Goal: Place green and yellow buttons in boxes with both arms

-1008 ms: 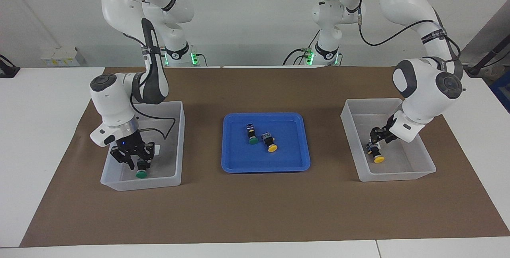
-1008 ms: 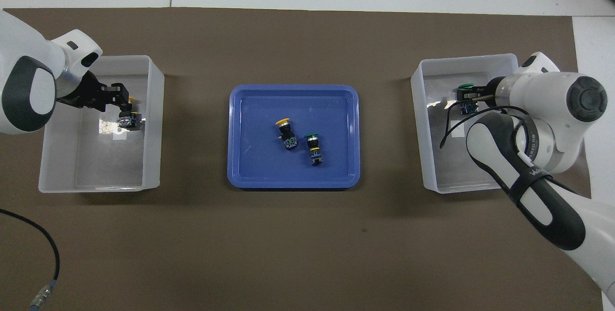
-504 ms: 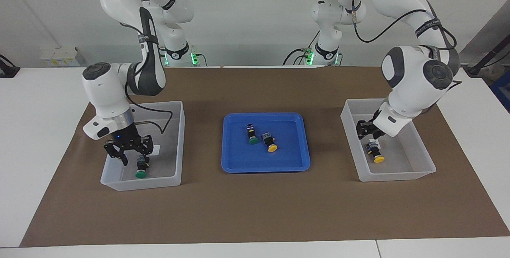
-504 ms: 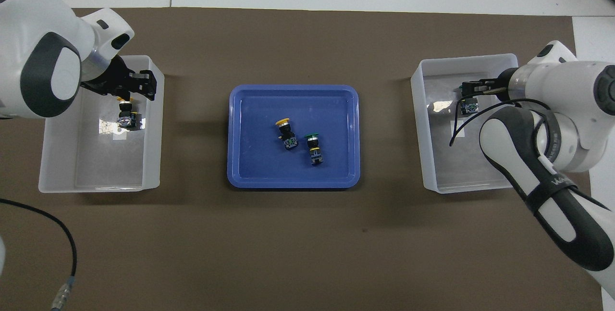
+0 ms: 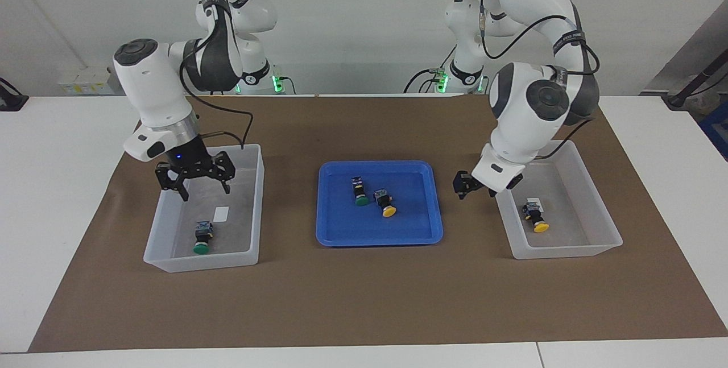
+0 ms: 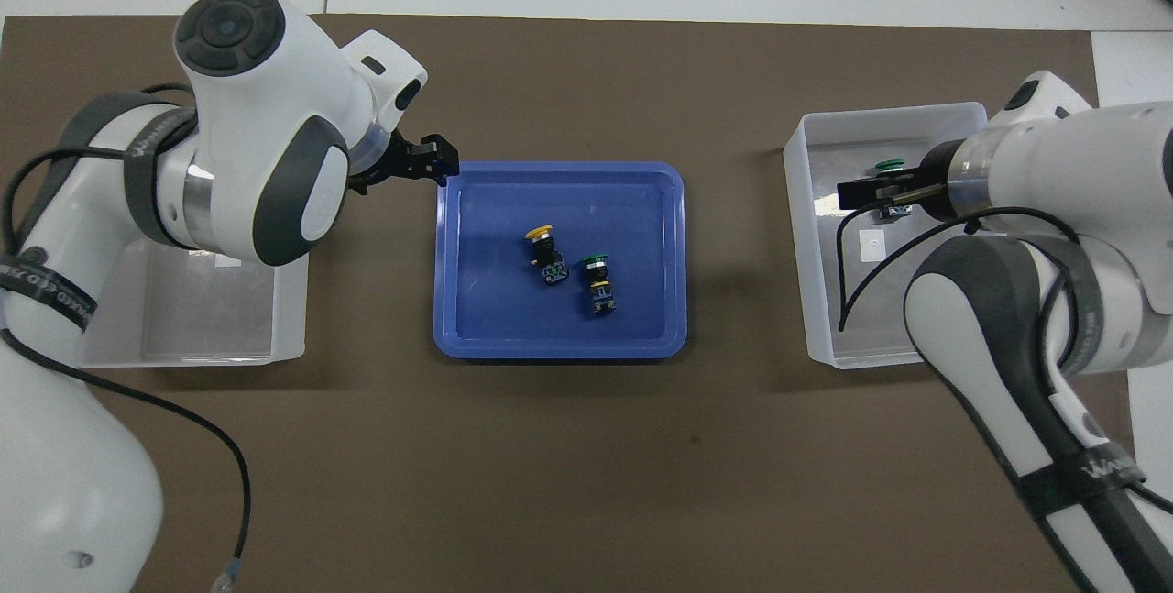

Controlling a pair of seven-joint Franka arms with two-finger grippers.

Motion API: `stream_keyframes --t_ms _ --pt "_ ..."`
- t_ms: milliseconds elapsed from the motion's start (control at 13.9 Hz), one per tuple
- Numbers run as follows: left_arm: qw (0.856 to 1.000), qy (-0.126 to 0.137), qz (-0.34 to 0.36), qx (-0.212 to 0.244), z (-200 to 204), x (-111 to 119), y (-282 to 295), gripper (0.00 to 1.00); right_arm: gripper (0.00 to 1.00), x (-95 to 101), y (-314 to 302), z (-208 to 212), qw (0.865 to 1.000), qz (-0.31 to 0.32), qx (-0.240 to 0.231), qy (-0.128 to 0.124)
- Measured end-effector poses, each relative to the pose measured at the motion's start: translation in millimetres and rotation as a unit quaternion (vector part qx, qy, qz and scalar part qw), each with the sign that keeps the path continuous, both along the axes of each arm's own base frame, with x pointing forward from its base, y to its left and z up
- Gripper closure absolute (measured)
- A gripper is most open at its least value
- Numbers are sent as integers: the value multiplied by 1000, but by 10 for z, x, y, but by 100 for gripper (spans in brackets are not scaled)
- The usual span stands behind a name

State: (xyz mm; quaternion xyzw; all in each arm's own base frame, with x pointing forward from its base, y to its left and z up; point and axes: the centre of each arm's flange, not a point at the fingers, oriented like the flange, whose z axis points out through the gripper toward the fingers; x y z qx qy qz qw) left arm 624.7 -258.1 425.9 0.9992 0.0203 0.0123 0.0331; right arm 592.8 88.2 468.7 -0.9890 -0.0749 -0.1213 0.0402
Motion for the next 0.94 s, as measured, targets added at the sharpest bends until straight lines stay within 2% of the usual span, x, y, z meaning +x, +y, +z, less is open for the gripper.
stream_keyframes --t_ms 144,360,576,936 --pt "1000 -14 7 -7 -165 -90 -268 0 0 -67 459 -47 1000 -2 9 5" --pt "999 -35 32 -24 -400 -201 -555 0 0 -116 921 -169 1000 15 15 -1" --pt "997 -45 58 -38 -594 -294 -813 0 0 -148 1300 -351 999 44 17 -11" --pt "993 -56 92 -53 -838 -360 -1030 0 0 -361 1865 -549 997 80 16 2"
